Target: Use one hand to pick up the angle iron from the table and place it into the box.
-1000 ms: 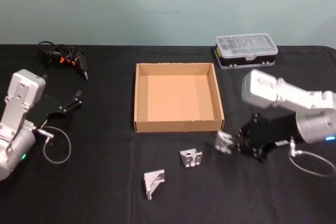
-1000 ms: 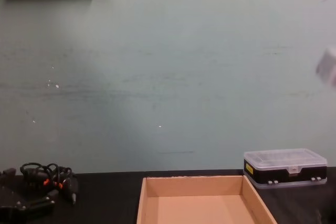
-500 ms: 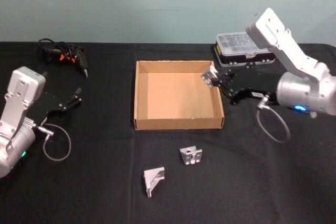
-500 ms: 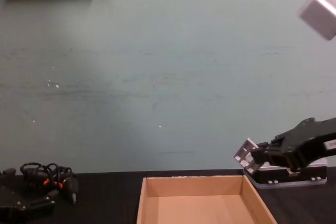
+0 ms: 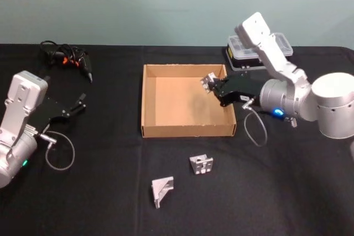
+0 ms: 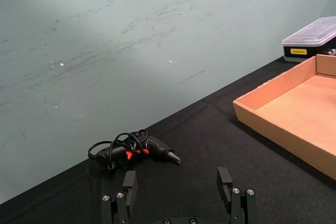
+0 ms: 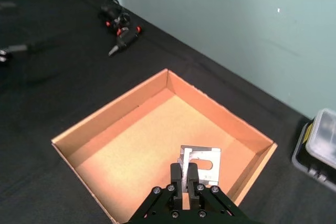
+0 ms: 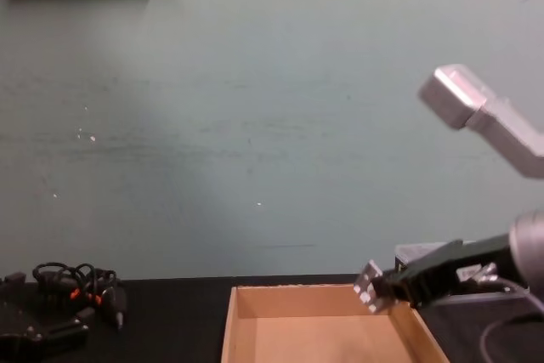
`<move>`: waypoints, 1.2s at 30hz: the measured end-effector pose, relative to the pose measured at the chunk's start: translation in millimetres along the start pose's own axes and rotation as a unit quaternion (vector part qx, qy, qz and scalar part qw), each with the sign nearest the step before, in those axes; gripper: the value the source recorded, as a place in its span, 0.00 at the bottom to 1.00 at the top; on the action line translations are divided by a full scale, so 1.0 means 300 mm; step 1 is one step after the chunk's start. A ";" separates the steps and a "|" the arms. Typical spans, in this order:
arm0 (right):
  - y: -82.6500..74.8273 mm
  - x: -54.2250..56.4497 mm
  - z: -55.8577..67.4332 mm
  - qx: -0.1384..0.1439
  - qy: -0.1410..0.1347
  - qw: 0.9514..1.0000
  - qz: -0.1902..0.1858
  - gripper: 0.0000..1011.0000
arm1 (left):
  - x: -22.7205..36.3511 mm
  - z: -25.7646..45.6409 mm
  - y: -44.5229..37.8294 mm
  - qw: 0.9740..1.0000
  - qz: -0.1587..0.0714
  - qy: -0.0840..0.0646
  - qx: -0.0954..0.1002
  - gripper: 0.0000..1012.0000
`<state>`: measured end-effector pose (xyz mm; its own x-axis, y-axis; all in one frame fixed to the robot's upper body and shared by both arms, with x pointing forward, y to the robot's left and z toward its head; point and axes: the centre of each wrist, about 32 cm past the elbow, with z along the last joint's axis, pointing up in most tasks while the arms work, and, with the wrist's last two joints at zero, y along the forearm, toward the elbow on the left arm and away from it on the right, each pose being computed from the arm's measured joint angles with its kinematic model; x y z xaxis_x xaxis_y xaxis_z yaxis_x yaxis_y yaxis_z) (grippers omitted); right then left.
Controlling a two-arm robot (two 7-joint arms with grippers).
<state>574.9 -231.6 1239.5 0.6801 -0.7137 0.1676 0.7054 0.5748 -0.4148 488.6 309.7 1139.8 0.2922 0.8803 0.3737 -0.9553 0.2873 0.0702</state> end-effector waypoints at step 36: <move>0.074 -0.028 -0.048 -0.038 0.012 0.999 0.008 0.39 | 0.000 0.000 0.000 1.000 0.000 0.000 0.000 0.99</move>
<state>582.0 -218.6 1216.0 0.6850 -0.7152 0.1389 0.6768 0.5540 -0.4847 488.6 309.7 1139.8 0.2923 0.8803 0.3738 -0.9553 0.2873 0.0702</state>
